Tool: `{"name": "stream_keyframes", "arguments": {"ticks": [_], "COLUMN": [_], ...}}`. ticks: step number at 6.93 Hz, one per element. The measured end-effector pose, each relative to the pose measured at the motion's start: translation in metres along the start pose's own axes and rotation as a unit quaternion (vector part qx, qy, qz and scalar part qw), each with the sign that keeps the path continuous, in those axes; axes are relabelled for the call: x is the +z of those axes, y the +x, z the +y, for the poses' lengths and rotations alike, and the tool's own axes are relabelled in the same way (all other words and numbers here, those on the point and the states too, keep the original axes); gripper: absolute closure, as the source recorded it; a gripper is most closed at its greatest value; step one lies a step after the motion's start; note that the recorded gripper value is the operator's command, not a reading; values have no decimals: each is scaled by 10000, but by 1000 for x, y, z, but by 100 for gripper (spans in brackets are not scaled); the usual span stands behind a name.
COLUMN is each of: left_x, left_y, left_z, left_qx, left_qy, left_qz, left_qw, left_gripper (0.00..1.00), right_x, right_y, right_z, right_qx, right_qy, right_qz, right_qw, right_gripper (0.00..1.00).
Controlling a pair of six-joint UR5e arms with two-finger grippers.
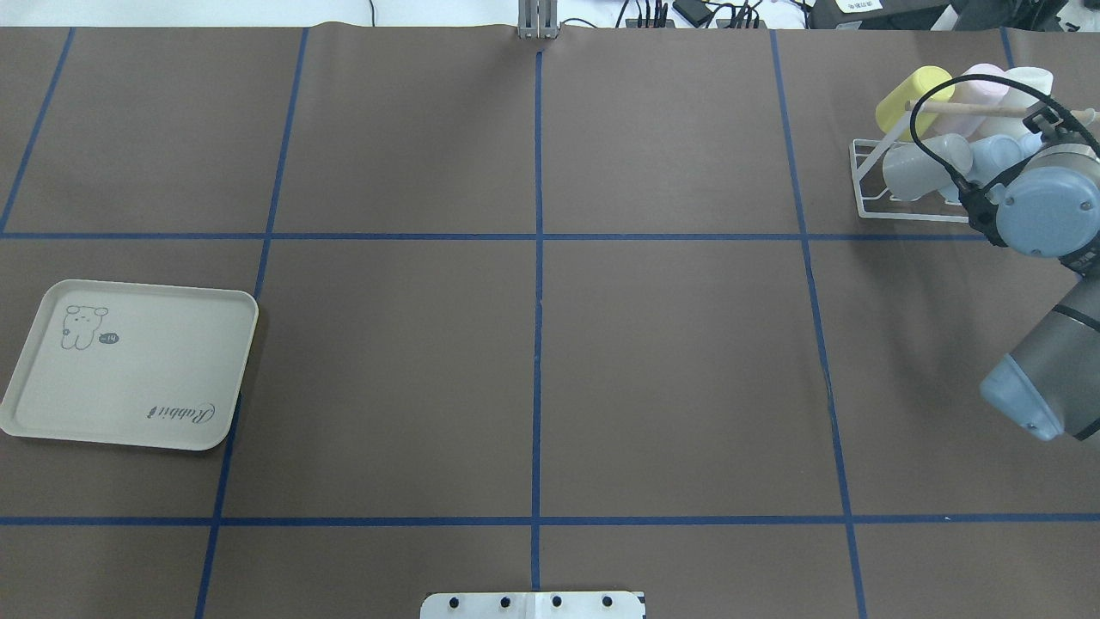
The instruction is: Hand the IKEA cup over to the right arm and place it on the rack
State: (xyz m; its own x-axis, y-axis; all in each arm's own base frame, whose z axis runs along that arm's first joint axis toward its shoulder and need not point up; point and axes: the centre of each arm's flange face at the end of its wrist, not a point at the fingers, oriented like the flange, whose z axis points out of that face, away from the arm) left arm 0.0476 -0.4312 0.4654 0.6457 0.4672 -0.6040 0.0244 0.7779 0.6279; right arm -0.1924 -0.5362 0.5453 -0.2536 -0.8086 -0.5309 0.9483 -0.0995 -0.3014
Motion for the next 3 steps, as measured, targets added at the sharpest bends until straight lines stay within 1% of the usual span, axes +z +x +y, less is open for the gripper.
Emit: {"name": "stream_keyframes", "arguments": {"ticks": [1, 3], "left_x": [0, -2], "left_y": [0, 1], "left_z": [0, 0], "left_qx": [2, 5], "left_qy": [3, 11], "left_qz": [1, 0], "left_qw": [10000, 10000], "left_gripper": [0, 0], "right_x": [-3, -20], "right_y": [4, 27], "right_z": [0, 8], "right_qx": [25, 264], "right_qy": [14, 123], "right_qz": [34, 231], "right_qw": [10000, 9993], "right_gripper": [1, 1]}}
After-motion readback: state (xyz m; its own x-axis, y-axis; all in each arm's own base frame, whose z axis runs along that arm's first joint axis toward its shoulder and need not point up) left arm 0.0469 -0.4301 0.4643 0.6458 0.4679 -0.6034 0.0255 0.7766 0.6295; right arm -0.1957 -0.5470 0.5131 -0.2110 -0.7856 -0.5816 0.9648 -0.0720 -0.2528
